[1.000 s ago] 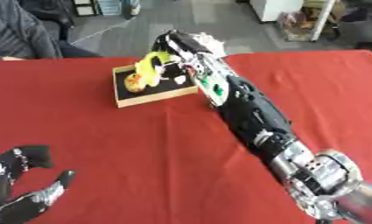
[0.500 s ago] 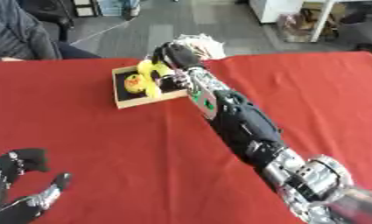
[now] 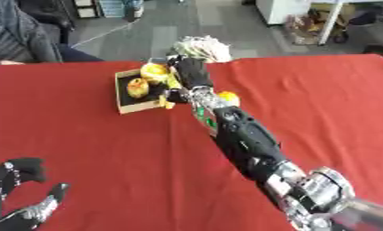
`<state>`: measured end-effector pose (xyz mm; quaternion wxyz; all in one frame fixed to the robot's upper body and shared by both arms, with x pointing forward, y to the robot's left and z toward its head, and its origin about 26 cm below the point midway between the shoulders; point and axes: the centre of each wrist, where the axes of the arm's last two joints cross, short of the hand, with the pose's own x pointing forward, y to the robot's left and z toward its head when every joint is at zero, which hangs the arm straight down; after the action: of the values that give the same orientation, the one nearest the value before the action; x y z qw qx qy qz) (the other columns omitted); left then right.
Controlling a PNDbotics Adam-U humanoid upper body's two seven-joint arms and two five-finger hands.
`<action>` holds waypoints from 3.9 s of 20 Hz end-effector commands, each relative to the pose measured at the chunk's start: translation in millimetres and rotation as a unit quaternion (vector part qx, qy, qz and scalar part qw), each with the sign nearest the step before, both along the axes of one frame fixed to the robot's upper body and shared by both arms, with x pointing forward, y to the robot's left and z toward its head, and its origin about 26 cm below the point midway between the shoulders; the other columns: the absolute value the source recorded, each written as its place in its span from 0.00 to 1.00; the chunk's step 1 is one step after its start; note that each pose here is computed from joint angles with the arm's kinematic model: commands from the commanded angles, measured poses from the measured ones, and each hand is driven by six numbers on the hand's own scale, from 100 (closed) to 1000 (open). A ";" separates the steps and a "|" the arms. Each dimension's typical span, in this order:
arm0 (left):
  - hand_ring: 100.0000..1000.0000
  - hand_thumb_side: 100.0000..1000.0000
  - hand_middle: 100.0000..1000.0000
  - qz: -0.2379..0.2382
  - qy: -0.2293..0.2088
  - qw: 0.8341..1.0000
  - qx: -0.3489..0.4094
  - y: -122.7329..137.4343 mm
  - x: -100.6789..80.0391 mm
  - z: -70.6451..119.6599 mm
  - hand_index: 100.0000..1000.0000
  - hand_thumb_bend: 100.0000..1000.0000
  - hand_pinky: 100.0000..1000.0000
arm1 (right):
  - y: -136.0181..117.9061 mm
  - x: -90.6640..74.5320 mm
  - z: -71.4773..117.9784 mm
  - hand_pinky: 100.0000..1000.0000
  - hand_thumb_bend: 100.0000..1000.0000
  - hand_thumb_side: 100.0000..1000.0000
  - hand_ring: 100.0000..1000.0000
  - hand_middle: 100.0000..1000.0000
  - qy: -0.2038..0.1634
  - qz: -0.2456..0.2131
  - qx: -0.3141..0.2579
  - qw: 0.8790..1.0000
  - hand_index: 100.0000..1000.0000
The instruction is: Pick up objects on the table and place them in the box.
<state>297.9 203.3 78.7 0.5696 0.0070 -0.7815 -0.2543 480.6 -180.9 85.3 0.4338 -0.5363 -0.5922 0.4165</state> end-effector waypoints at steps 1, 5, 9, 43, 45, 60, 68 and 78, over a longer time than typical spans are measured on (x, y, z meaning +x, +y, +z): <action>0.52 0.15 0.49 -0.007 -0.016 1.000 -0.002 -1.8 0.9 9.0 0.66 0.48 0.72 | 1.7 3.0 5.9 0.66 0.28 0.35 0.63 0.66 -0.023 0.007 0.007 1.000 0.82; 0.52 0.15 0.49 -0.007 -0.015 1.000 -0.002 -1.8 0.8 9.0 0.66 0.47 0.72 | 6.7 2.5 5.8 0.68 0.18 0.43 0.69 0.72 -0.023 0.028 0.042 0.998 0.84; 0.52 0.15 0.49 -0.008 -0.014 1.000 -0.002 -1.9 0.7 8.8 0.66 0.47 0.72 | 17.7 0.7 6.3 0.75 0.03 0.51 0.77 0.80 0.018 0.099 0.143 0.985 0.88; 0.55 0.16 0.51 0.081 0.017 0.997 -0.011 26.0 -7.0 -14.7 0.74 0.48 0.72 | -99.7 -16.5 63.1 0.85 0.14 0.12 0.87 0.87 0.326 0.214 -0.006 0.921 0.94; 0.58 0.15 0.54 0.109 0.012 0.994 -0.027 29.8 -7.1 -14.9 0.76 0.51 0.73 | -98.9 -15.9 56.6 0.84 0.15 0.13 0.87 0.88 0.332 0.208 -0.006 0.920 0.94; 0.56 0.00 0.52 0.193 0.013 0.979 -0.063 34.2 -9.8 -26.6 0.74 0.37 0.71 | -80.2 -10.9 20.2 0.67 0.09 0.00 0.52 0.42 0.240 0.149 0.003 0.959 0.48; 0.55 0.00 0.51 0.155 0.015 0.986 -0.054 25.7 -8.6 -25.7 0.73 0.47 0.71 | -64.7 3.6 54.3 0.63 0.00 0.00 0.45 0.33 0.063 0.103 0.118 0.986 0.39; 0.55 0.07 0.51 0.069 -0.003 0.997 -0.037 3.6 -1.7 -13.8 0.73 0.55 0.71 | -36.4 15.8 70.7 0.66 0.00 0.00 0.52 0.43 -0.015 0.091 0.123 0.988 0.50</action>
<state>294.9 209.1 57.1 0.5967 0.0451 -0.7813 -0.1775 492.6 -217.8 139.2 0.4675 -0.4142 -0.6834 0.3779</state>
